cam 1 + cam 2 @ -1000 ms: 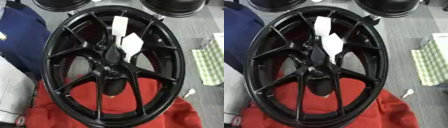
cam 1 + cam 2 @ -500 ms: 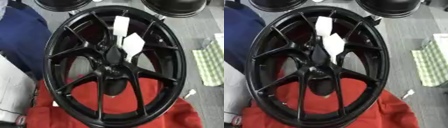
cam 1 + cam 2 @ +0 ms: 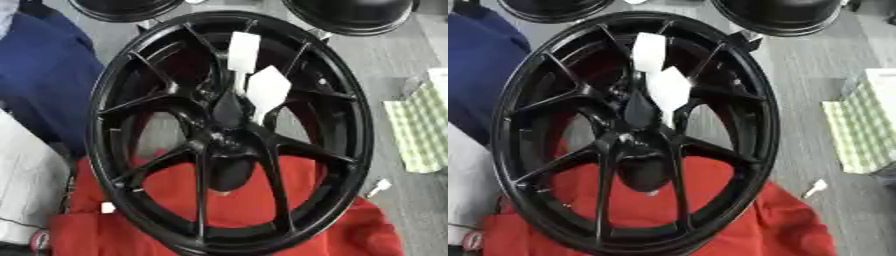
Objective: Pull the pin out of the wheel hub.
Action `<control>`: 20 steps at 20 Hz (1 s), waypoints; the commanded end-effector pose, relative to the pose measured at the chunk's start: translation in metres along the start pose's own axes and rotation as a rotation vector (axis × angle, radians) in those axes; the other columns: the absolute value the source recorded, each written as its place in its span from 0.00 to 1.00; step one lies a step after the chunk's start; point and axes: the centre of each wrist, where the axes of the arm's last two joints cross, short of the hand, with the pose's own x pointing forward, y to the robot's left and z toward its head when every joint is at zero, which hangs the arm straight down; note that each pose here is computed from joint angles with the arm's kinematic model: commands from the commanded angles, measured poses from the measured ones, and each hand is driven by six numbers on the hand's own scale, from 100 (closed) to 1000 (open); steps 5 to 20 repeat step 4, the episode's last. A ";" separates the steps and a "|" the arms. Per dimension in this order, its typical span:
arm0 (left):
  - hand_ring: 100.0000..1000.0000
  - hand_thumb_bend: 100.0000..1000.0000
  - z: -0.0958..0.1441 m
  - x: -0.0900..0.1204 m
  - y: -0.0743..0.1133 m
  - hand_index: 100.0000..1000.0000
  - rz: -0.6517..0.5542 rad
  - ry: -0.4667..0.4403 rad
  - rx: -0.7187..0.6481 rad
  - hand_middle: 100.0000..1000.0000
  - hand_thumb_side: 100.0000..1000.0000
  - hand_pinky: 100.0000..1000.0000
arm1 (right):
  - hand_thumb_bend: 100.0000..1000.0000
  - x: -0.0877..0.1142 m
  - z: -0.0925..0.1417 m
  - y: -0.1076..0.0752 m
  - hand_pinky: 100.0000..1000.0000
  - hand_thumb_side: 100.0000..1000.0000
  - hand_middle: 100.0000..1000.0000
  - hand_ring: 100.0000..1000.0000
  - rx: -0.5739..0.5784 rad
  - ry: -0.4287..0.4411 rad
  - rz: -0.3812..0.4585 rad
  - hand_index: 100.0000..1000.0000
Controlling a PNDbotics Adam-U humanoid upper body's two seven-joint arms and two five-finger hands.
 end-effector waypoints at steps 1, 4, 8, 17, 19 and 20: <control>0.68 0.00 -0.009 0.032 -0.007 0.76 0.119 -0.118 0.114 0.58 0.53 0.79 | 0.00 0.010 -0.007 -0.003 0.28 0.36 0.46 0.57 -0.097 0.004 0.075 0.65; 0.68 0.00 -0.011 0.049 -0.028 0.76 0.181 -0.178 0.171 0.59 0.53 0.79 | 0.00 0.011 -0.008 -0.003 0.29 0.35 0.46 0.57 -0.101 -0.001 0.082 0.65; 0.68 0.00 -0.011 0.049 -0.028 0.76 0.181 -0.178 0.171 0.59 0.53 0.79 | 0.00 0.011 -0.008 -0.003 0.29 0.35 0.46 0.57 -0.101 -0.001 0.082 0.65; 0.68 0.00 -0.011 0.049 -0.028 0.76 0.181 -0.178 0.171 0.59 0.53 0.79 | 0.00 0.011 -0.008 -0.003 0.29 0.35 0.46 0.57 -0.101 -0.001 0.082 0.65; 0.68 0.00 -0.011 0.049 -0.028 0.76 0.181 -0.178 0.171 0.59 0.53 0.79 | 0.00 0.011 -0.008 -0.003 0.29 0.35 0.46 0.57 -0.101 -0.001 0.082 0.65; 0.68 0.00 -0.011 0.049 -0.028 0.76 0.181 -0.178 0.171 0.59 0.53 0.79 | 0.00 0.011 -0.008 -0.003 0.29 0.35 0.46 0.57 -0.101 -0.001 0.082 0.65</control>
